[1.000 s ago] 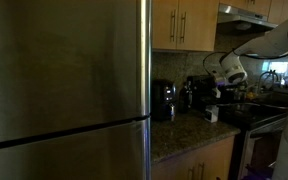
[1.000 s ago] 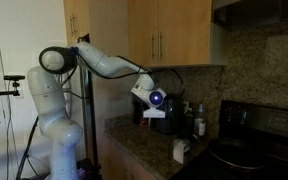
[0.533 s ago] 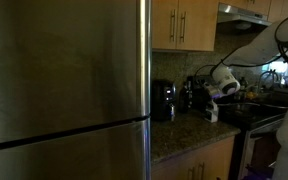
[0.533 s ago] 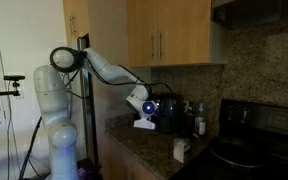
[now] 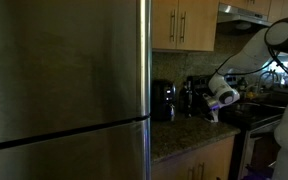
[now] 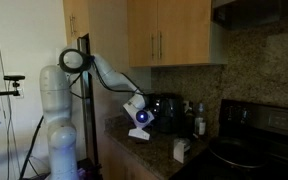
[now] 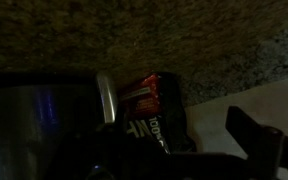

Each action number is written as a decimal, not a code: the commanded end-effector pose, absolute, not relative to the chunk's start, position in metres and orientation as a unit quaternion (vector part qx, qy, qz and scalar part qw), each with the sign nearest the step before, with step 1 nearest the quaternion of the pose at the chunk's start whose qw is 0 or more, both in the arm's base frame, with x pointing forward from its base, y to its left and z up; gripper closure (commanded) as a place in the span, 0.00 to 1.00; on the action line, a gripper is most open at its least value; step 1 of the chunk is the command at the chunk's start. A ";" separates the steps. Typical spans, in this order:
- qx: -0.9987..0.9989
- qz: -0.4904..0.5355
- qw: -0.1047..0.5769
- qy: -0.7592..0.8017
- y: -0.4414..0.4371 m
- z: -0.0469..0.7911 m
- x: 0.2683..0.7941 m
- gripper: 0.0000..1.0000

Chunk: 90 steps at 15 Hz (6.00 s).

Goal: Open the air fryer

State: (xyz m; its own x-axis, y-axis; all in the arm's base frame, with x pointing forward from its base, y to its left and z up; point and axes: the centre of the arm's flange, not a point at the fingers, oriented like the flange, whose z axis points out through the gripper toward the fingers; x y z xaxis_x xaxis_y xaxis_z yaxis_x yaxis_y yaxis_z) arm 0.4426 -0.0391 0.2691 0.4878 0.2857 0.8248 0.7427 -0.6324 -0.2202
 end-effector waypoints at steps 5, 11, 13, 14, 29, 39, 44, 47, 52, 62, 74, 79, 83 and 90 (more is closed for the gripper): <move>-0.767 -0.565 0.240 -0.188 -0.020 0.238 0.457 0.00; -0.725 -0.637 0.200 -0.169 -0.023 0.255 0.489 0.00; -0.731 -0.627 0.209 -0.169 -0.035 0.282 0.492 0.00; -0.729 -0.629 0.208 -0.170 -0.036 0.284 0.494 0.00; -0.793 -0.503 0.290 -0.182 -0.034 0.280 0.484 0.00; -0.767 -0.550 0.267 -0.198 -0.035 0.273 0.489 0.00; -0.681 -0.657 0.236 -0.223 -0.032 0.283 0.508 0.00; -0.675 -0.649 0.220 -0.274 -0.034 0.285 0.505 0.00; -0.664 -0.665 0.229 -0.254 -0.048 0.322 0.521 0.00; -0.816 -0.444 0.250 -0.273 -0.062 0.329 0.505 0.00; -0.801 -0.393 0.338 -0.298 -0.047 0.329 0.503 0.00; -0.833 -0.310 0.228 -0.397 -0.066 0.326 0.504 0.00; -0.811 -0.379 0.147 -0.421 -0.075 0.332 0.521 0.00; -0.799 -0.443 0.109 -0.393 -0.079 0.347 0.524 0.00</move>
State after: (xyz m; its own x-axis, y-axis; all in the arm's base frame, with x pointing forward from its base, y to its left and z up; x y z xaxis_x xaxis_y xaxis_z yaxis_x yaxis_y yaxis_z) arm 0.5242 -0.0792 0.3469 0.2995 0.5305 0.7930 0.7242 -0.6675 0.1730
